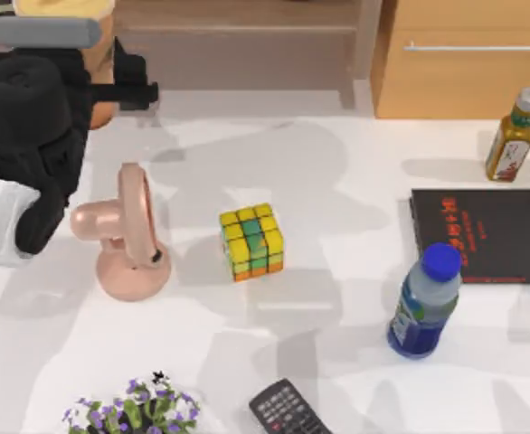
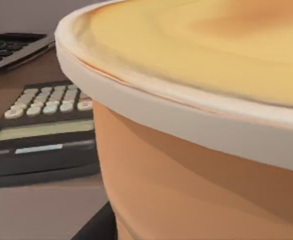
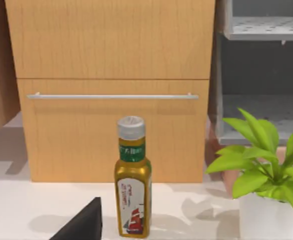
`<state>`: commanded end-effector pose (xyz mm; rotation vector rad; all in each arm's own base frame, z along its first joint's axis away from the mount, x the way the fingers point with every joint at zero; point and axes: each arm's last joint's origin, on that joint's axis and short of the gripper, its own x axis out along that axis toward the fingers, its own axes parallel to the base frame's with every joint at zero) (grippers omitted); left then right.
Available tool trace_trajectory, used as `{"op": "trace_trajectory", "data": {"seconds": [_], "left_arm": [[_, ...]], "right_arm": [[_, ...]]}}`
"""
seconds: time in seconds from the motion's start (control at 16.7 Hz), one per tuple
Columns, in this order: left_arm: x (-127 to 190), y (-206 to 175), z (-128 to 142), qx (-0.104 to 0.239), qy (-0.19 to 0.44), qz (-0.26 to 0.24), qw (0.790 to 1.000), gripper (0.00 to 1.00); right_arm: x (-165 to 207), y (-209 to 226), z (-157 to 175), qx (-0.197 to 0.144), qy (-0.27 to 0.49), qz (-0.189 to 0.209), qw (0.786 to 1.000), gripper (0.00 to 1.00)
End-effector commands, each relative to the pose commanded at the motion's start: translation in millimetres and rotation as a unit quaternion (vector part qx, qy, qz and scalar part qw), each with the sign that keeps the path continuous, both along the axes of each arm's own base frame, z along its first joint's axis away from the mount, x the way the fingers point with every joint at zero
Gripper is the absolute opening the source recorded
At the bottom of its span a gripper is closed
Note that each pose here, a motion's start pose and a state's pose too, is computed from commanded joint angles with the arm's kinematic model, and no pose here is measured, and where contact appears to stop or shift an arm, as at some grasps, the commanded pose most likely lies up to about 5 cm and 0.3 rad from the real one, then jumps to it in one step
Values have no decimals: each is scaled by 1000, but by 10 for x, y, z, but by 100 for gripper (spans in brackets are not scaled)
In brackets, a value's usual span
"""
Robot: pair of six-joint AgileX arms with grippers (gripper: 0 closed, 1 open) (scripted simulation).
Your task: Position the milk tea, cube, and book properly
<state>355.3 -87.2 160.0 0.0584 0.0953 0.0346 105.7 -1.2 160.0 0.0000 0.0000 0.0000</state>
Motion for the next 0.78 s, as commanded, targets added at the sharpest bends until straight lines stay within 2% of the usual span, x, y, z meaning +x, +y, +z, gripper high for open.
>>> {"op": "trace_trajectory", "data": {"seconds": [0.18, 0.36, 0.6, 0.78], "left_arm": [[-165, 510, -337, -2, 32, -9, 999, 0], [-227, 1019, -495, -22, 36, -27, 999, 0], [-149, 1541, -467, -35, 1, -35, 999, 0], [-105, 1642, -418, -34, -14, -36, 999, 0]], "right_arm": [[0, 0, 0, 0, 0, 0, 1000, 100], [0, 0, 0, 0, 0, 0, 1000, 100], [0, 0, 0, 0, 0, 0, 1000, 100], [0, 0, 0, 0, 0, 0, 1000, 100]]}}
